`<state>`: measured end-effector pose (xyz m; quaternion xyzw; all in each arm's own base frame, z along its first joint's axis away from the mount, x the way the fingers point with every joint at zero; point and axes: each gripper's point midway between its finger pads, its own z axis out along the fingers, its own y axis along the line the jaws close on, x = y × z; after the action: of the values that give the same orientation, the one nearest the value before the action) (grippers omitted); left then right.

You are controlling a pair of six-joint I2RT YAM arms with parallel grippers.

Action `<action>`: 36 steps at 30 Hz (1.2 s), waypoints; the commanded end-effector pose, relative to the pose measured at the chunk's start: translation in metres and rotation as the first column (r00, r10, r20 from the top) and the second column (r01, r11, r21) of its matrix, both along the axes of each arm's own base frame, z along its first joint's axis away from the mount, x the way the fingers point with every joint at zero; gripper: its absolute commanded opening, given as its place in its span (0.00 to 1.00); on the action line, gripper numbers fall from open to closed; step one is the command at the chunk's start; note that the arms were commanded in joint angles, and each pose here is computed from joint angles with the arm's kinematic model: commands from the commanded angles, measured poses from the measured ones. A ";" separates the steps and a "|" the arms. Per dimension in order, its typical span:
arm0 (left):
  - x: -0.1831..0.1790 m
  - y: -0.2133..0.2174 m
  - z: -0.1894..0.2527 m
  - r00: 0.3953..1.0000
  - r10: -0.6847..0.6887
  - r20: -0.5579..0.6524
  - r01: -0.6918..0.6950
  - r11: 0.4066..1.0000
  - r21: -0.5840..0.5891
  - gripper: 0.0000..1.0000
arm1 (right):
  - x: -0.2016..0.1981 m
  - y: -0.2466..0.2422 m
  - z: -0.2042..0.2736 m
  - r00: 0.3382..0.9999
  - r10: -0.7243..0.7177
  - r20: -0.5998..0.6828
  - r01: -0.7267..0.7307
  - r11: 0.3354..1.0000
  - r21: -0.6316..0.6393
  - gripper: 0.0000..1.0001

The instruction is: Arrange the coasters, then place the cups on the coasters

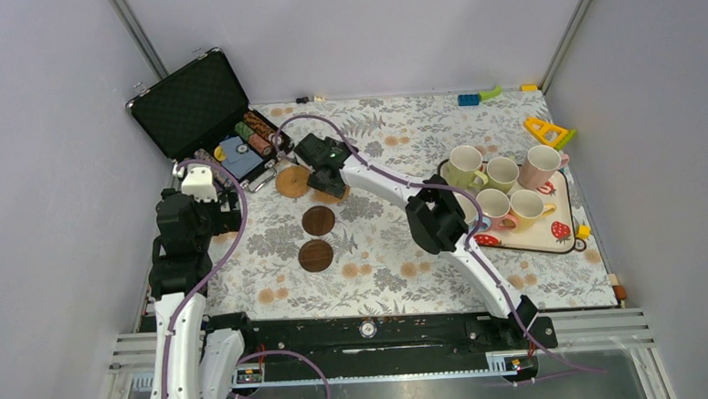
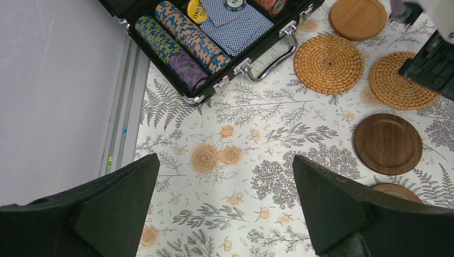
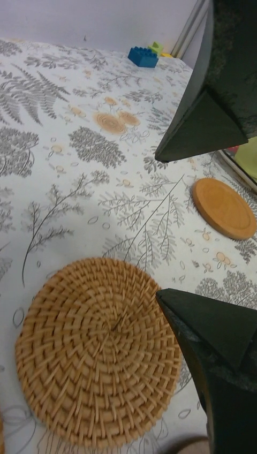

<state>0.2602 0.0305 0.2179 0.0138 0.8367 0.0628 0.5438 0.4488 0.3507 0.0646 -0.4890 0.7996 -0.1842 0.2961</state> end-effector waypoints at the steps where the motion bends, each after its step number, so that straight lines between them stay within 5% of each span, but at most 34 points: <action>1: 0.008 0.004 0.013 0.998 0.023 0.059 -0.023 1.000 0.002 0.99 | -0.009 0.017 -0.002 0.999 0.041 -0.003 -0.041 0.999 0.015 0.97; 11: 0.008 0.006 0.013 0.998 0.028 0.059 -0.028 1.000 0.003 0.99 | -0.013 0.030 0.005 0.999 0.034 0.000 -0.034 0.996 0.077 0.96; 21: 0.007 0.006 0.015 0.997 0.029 0.068 -0.029 1.000 0.003 0.99 | -0.022 0.011 -0.042 0.997 0.056 -0.044 -0.062 0.990 -0.126 0.96; 36: 0.008 0.003 0.012 0.998 0.012 0.063 -0.012 1.000 -0.002 0.99 | -0.075 -0.074 -0.029 0.989 0.079 -0.125 -0.114 0.947 -0.299 0.97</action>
<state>0.2604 0.0310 0.2178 0.0131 0.8368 0.0637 0.5436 0.3875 0.2979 0.0422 -0.5585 0.7596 -0.2547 0.2149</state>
